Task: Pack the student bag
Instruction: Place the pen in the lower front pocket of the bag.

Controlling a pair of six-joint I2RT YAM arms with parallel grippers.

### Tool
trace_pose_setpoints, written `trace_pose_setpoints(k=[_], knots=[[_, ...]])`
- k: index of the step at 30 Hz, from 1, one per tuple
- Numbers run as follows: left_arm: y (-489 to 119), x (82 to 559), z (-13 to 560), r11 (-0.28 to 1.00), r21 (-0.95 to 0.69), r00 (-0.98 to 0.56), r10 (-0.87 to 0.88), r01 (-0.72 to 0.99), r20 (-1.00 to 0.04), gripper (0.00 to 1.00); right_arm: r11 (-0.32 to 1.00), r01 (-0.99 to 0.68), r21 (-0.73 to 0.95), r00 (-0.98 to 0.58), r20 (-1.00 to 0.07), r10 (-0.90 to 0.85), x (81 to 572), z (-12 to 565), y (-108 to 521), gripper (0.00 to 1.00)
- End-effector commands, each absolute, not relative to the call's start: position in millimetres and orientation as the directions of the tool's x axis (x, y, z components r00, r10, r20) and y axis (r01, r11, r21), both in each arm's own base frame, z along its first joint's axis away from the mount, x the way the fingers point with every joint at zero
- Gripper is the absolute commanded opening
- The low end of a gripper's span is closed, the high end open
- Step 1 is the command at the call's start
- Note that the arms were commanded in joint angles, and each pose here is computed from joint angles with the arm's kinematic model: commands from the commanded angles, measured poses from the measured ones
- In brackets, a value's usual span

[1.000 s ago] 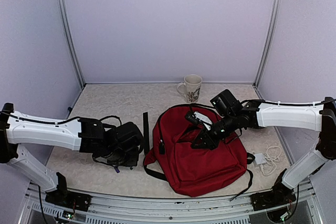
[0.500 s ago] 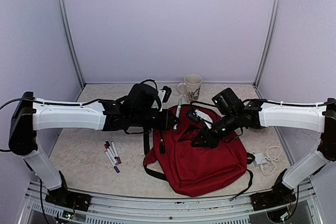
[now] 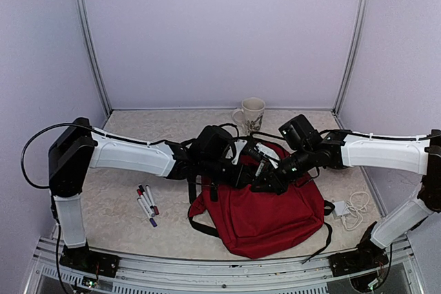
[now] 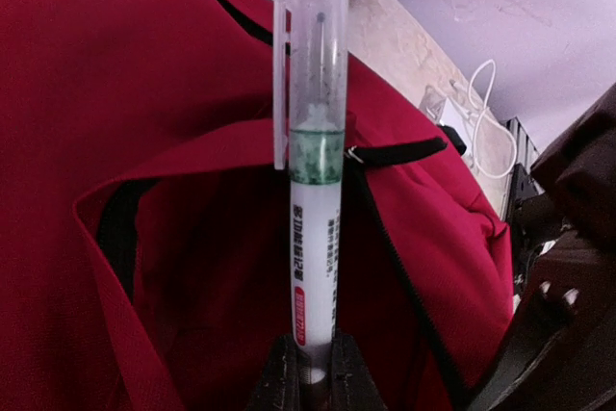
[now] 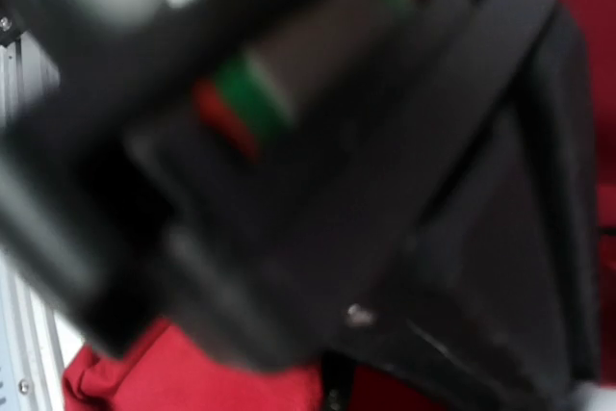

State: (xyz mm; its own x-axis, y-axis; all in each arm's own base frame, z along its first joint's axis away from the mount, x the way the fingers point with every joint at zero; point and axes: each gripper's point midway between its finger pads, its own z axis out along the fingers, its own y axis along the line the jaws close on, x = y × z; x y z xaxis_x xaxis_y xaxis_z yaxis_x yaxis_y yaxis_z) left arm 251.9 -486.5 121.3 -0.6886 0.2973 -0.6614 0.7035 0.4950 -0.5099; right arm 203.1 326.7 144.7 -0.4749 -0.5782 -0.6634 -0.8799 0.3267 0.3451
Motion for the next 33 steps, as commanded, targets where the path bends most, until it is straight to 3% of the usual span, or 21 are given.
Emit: trace_pose_setpoints(k=[1, 6, 16, 21, 23, 25, 27, 33], knots=[[-485, 230, 107, 0.458, -0.433, -0.618, 0.417, 0.776, -0.666, 0.0, 0.286, -0.906, 0.313, -0.422, -0.727, -0.541, 205, 172, 332, 0.0], [-469, 221, 95, 0.461, -0.337, -0.559, 0.525, 0.821, -0.642, 0.0, 0.309, -0.899, 0.309, -0.433, -0.722, -0.539, 210, 171, 328, 0.0], [-457, 200, 70, 0.365, -0.339, -0.496, 0.7, 0.867, -0.514, 0.0, 0.354, -0.893, 0.277, -0.434, -0.737, -0.518, 224, 179, 319, 0.0], [-459, 198, 84, 0.328, -0.326, -0.459, 0.708, 0.887, -0.536, 0.3, 0.358, -0.894, 0.271, -0.43, -0.743, -0.513, 228, 183, 319, 0.0], [-456, 207, 92, 0.35, -0.31, -0.468, 0.688, 0.884, -0.555, 0.5, 0.359, -0.894, 0.269, -0.43, -0.744, -0.512, 229, 183, 319, 0.0], [-452, 217, 101, 0.378, -0.294, -0.478, 0.663, 0.878, -0.576, 0.6, 0.358, -0.893, 0.273, -0.432, -0.742, -0.512, 228, 182, 318, 0.0], [-452, 227, 114, 0.405, -0.272, -0.483, 0.63, 0.873, -0.608, 0.65, 0.354, -0.893, 0.279, -0.435, -0.741, -0.512, 228, 181, 319, 0.0], [-457, 247, 168, 0.425, -0.265, -0.468, 0.499, 0.866, -0.729, 0.67, 0.347, -0.889, 0.298, -0.446, -0.735, -0.511, 226, 176, 320, 0.0]])
